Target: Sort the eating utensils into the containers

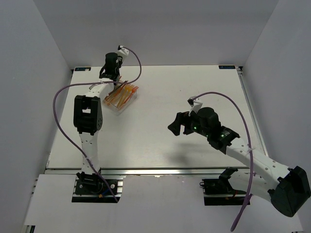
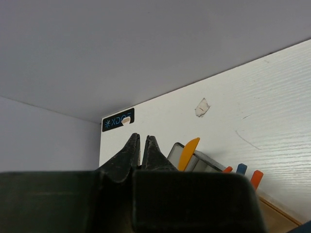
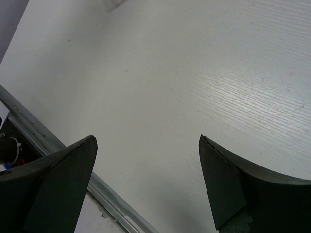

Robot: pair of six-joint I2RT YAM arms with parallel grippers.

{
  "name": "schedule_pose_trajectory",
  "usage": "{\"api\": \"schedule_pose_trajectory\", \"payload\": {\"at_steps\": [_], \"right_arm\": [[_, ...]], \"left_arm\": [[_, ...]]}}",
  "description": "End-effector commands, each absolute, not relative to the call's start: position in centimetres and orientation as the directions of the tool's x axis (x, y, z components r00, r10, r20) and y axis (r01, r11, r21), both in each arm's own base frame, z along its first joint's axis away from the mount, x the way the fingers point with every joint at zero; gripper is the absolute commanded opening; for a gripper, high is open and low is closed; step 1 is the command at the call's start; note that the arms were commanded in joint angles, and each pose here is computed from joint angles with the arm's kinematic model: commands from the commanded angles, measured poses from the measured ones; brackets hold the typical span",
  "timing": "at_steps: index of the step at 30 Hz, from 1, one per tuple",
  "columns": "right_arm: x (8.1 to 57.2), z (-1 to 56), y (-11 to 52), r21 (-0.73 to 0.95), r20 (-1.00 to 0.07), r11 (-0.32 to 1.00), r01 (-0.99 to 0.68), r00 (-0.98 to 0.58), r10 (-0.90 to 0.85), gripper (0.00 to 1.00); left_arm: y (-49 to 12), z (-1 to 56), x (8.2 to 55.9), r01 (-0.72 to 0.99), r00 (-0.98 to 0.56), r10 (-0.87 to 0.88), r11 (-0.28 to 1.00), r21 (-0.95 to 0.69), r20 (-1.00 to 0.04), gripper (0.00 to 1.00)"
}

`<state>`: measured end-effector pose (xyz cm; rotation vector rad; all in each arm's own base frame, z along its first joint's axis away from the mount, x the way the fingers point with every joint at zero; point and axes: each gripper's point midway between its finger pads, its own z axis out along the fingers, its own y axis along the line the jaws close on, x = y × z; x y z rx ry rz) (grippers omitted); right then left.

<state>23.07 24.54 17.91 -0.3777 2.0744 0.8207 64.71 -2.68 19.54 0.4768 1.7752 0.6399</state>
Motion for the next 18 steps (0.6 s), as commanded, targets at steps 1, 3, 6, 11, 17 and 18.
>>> {"api": "schedule_pose_trajectory", "payload": {"at_steps": [1, 3, 6, 11, 17, 18], "right_arm": [[23.5, 19.2, 25.4, 0.418, -0.831, 0.705, -0.573, -0.555, 0.041, 0.89], [23.6, 18.9, 25.4, 0.413, -0.83, 0.71, -0.57, -0.557, 0.035, 0.89], [23.8, 18.9, 25.4, 0.404, -0.833, 0.713, -0.573, -0.552, 0.029, 0.89], [23.8, 18.4, 25.4, 0.402, -0.828, 0.716, -0.571, -0.56, 0.018, 0.89], [23.8, 17.9, 25.6, 0.403, -0.821, 0.715, -0.571, -0.571, 0.007, 0.89], [23.8, 17.9, 25.6, 0.403, -0.821, 0.716, -0.57, -0.571, 0.008, 0.89]], "left_arm": [[-2.3, 22.9, 65.4, -0.083, -0.242, 0.576, 0.789, 0.608, -0.781, 0.0], [-1.5, 21.7, 65.4, -0.091, -0.268, 0.573, 0.785, 0.613, -0.774, 0.0], [-0.6, 20.3, 65.3, -0.1, -0.297, 0.561, 0.786, 0.61, -0.772, 0.02], [-0.3, 18.0, 65.2, -0.092, -0.323, 0.543, 0.797, 0.597, -0.775, 0.05], [-0.4, 16.8, 65.5, -0.082, -0.337, 0.533, 0.805, 0.588, -0.776, 0.19], [-0.5, 16.9, 65.5, -0.081, -0.334, 0.534, 0.805, 0.588, -0.777, 0.21]]}}
